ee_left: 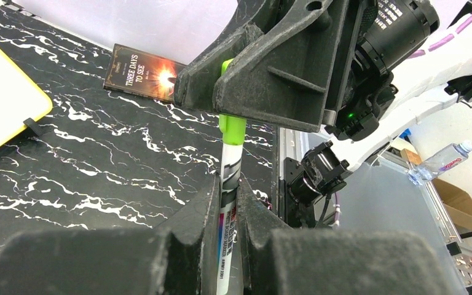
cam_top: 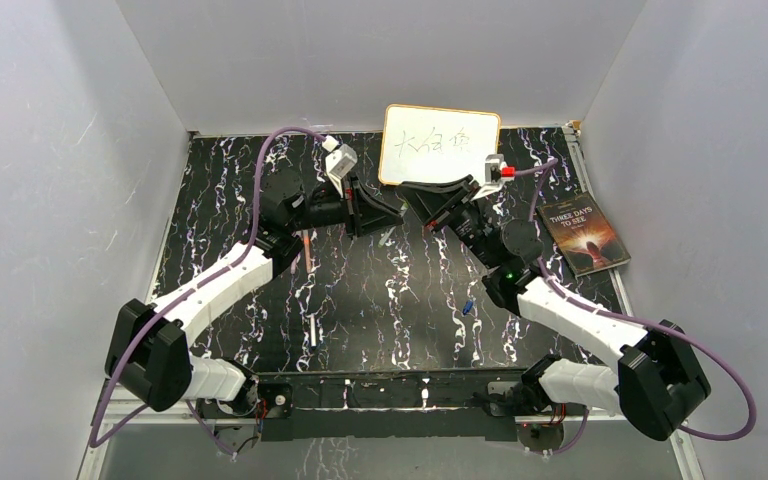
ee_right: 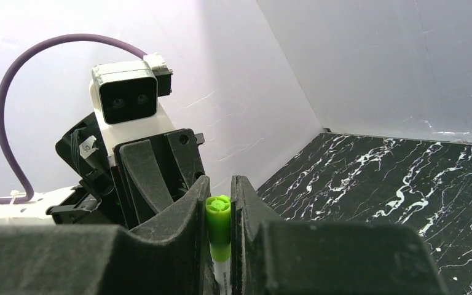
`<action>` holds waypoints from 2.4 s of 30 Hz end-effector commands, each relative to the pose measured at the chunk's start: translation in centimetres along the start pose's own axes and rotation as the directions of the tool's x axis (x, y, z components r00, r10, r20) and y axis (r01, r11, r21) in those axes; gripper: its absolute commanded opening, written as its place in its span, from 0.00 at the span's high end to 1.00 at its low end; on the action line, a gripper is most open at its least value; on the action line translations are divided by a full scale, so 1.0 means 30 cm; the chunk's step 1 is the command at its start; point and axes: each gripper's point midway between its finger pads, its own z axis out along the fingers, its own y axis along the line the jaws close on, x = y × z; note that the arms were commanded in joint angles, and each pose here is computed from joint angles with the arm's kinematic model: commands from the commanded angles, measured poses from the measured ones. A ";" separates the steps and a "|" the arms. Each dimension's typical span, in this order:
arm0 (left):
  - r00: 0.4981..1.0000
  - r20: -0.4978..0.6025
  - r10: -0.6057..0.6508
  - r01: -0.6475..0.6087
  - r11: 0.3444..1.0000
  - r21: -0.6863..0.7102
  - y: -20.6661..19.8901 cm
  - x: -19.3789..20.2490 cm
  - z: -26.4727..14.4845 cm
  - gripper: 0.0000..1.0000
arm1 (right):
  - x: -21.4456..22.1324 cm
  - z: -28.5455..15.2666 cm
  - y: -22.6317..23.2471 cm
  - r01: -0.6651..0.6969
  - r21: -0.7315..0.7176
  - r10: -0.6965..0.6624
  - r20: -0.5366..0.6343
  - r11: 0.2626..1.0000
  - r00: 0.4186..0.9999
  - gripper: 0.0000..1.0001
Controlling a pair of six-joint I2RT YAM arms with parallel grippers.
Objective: Insert the pens into the pen caps
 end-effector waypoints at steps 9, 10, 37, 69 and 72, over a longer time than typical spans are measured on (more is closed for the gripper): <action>0.875 0.375 0.307 -0.279 0.952 -0.127 -0.070 -0.475 -0.012 1.00 | 0.515 -0.205 0.080 -0.199 -0.036 0.154 -0.504 0.979 0.850 1.00; 0.874 0.377 0.308 -0.280 0.951 -0.129 -0.069 -0.478 -0.012 1.00 | 0.521 -0.207 0.080 -0.198 -0.035 0.153 -0.507 0.980 0.848 1.00; 0.995 0.001 -0.098 0.072 0.731 -0.679 0.377 0.012 -0.318 1.00 | 0.107 -0.285 -0.162 0.148 0.392 -0.071 -0.205 0.908 0.976 0.42; 0.777 -0.047 -0.628 0.057 0.145 -0.988 0.726 0.671 -0.644 0.95 | 0.242 -0.324 -0.200 0.151 0.370 -0.025 -0.326 0.917 0.945 0.43; 0.768 -0.050 -0.639 0.051 0.140 -0.989 0.727 0.686 -0.648 0.92 | 0.243 -0.324 -0.200 0.150 0.369 -0.023 -0.325 0.917 0.945 0.43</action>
